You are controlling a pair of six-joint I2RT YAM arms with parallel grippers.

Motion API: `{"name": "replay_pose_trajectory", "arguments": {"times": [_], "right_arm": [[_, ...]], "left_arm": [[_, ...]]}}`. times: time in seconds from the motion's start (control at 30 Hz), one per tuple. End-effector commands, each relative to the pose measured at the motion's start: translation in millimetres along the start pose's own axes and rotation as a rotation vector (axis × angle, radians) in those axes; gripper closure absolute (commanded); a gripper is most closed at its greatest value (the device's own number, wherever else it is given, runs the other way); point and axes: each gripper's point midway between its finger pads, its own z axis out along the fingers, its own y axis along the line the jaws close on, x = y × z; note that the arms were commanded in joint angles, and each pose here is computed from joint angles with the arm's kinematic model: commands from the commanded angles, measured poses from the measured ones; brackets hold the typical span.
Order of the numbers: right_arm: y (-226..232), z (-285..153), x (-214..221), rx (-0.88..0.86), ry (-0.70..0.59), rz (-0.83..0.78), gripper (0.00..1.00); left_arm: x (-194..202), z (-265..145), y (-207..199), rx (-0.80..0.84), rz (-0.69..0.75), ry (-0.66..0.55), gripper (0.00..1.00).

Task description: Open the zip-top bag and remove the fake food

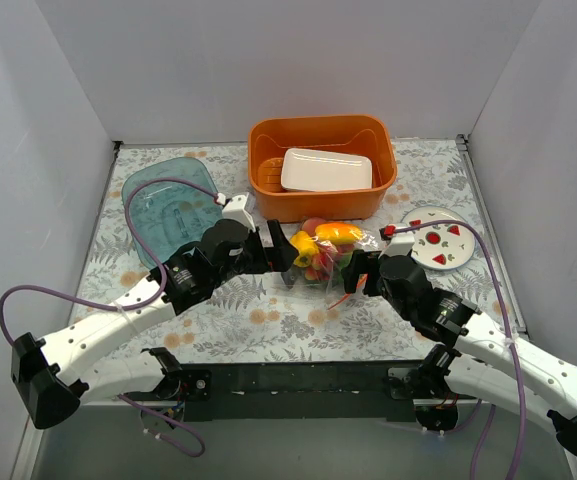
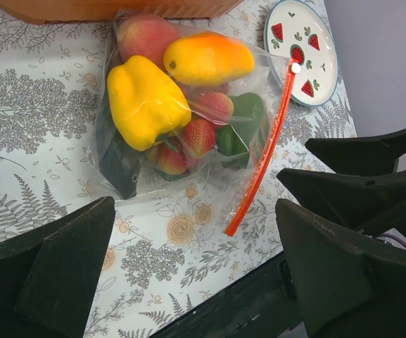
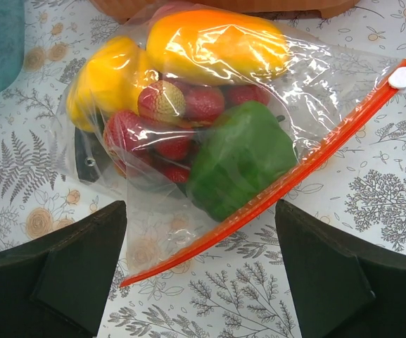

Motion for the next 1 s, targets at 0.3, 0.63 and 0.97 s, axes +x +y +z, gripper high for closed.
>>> {"name": "replay_pose_trajectory", "arguments": {"times": [0.3,0.63,0.97], "right_arm": [[8.9,-9.2,-24.1,-0.019,-0.039,-0.002,0.07],[4.2,-12.2,-10.2,-0.004,0.022,0.002,0.09],[-7.3,-11.6,18.1,0.038,0.084,0.095,0.18]], "left_arm": [[-7.6,-7.1,-11.1,0.045,-0.016,-0.01,0.02],[32.4,20.0,-11.5,0.091,-0.032,0.11,0.02],[72.6,39.2,-8.5,0.103,-0.092,0.234,0.3]]}}
